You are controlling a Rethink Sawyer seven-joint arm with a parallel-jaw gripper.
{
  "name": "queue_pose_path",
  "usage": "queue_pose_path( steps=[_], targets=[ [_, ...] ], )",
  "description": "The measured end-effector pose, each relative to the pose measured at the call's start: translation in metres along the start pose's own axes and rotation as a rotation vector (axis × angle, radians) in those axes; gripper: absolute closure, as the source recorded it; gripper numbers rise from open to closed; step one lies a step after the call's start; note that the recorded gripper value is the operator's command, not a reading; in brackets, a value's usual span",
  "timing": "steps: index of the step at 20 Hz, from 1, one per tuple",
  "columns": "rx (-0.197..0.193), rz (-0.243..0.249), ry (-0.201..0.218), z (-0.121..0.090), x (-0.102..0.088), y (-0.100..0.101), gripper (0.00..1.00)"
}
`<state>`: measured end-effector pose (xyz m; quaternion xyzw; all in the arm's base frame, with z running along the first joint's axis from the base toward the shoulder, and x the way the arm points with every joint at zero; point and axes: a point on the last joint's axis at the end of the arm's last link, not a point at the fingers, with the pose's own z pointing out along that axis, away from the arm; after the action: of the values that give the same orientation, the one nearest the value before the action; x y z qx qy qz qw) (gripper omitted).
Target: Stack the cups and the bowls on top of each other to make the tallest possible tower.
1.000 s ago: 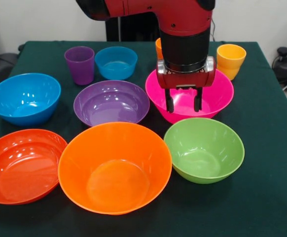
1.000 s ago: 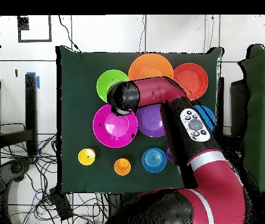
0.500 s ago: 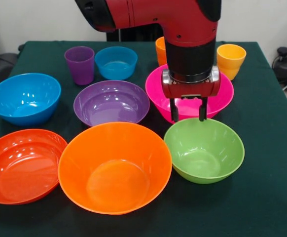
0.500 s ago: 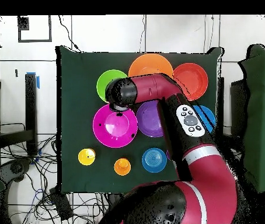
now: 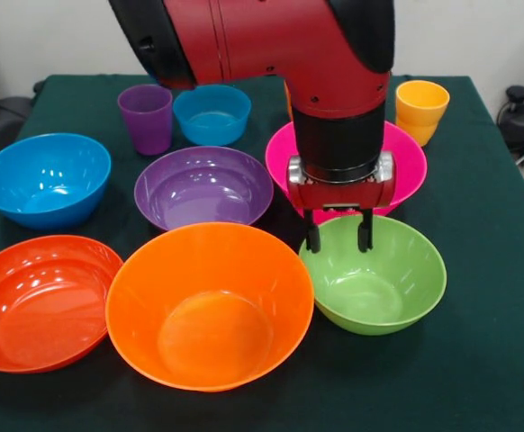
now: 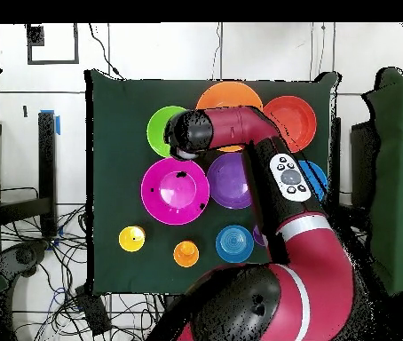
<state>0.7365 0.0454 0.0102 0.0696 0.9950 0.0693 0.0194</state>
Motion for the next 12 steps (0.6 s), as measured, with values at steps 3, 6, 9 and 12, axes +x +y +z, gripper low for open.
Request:
queue_pose_path(
  steps=[3, 6, 9, 12],
  targets=[
    [-0.002, 0.007, 0.001, 0.004, -0.001, -0.003, 0.00],
    [-0.005, 0.016, 0.006, 0.008, -0.001, -0.007, 0.00],
    [-0.007, 0.020, 0.009, 0.012, -0.001, -0.009, 0.00],
    [-0.008, 0.021, 0.010, 0.014, 0.000, -0.009, 0.00]
  ],
)
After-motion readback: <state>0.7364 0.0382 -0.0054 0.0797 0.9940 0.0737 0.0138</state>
